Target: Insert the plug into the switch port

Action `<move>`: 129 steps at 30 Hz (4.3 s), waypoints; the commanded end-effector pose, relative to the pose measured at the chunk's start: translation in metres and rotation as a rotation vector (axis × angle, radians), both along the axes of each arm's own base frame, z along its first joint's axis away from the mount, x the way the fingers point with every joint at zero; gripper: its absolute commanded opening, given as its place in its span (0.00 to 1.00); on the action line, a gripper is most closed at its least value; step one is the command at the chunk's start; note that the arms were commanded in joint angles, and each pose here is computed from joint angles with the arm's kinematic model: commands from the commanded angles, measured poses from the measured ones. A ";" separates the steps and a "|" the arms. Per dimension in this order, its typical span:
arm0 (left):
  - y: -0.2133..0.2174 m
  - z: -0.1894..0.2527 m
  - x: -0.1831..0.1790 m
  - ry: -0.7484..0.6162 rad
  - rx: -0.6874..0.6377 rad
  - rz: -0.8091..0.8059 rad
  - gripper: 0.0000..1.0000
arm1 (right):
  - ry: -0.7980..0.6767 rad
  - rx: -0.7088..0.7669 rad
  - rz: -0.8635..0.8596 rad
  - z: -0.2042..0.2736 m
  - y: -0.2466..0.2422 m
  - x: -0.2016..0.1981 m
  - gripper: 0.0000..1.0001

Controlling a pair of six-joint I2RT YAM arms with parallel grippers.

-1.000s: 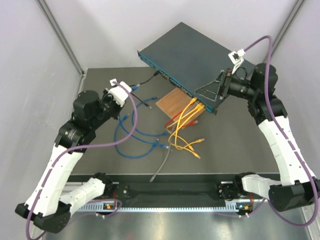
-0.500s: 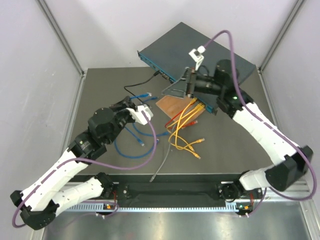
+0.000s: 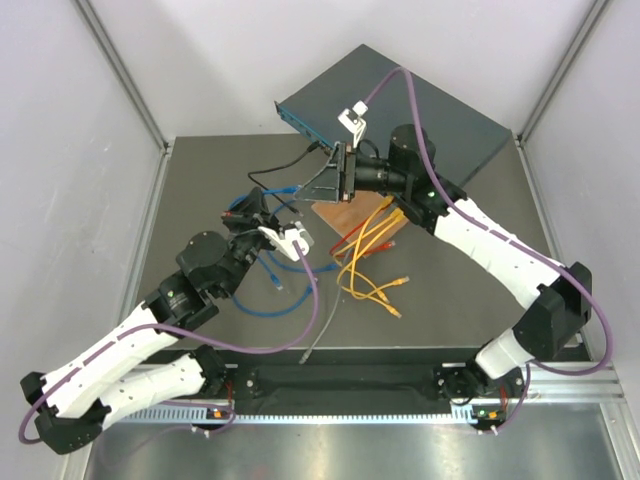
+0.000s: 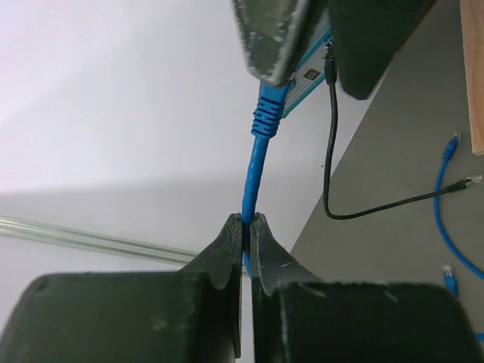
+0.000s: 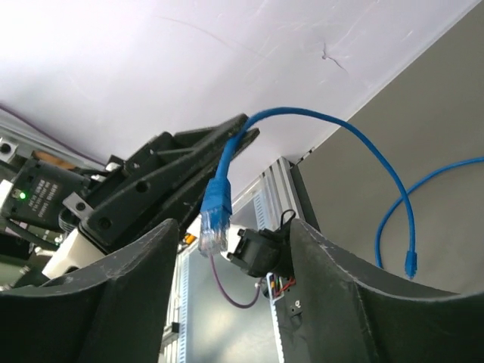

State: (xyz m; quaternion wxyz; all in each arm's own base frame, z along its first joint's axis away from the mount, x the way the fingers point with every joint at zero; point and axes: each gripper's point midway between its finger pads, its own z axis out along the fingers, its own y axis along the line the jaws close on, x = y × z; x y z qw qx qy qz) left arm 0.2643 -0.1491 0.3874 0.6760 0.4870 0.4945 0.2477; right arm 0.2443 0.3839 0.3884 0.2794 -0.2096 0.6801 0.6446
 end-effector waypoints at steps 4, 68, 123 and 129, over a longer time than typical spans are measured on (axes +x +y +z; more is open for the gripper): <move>-0.002 0.017 -0.004 -0.072 -0.038 -0.018 0.00 | -0.080 0.098 0.024 0.039 0.005 -0.005 0.52; -0.115 0.022 -0.102 1.204 -0.713 -0.831 0.51 | -0.609 -0.027 0.205 0.025 -0.077 -0.082 0.00; -0.151 -0.041 -0.040 0.979 -0.609 -0.384 0.00 | -0.097 -0.052 -0.649 0.012 -0.245 0.019 1.00; -0.176 -0.038 -0.040 1.110 -0.777 -0.337 0.00 | -0.028 -0.042 -0.857 -0.005 -0.301 0.021 1.00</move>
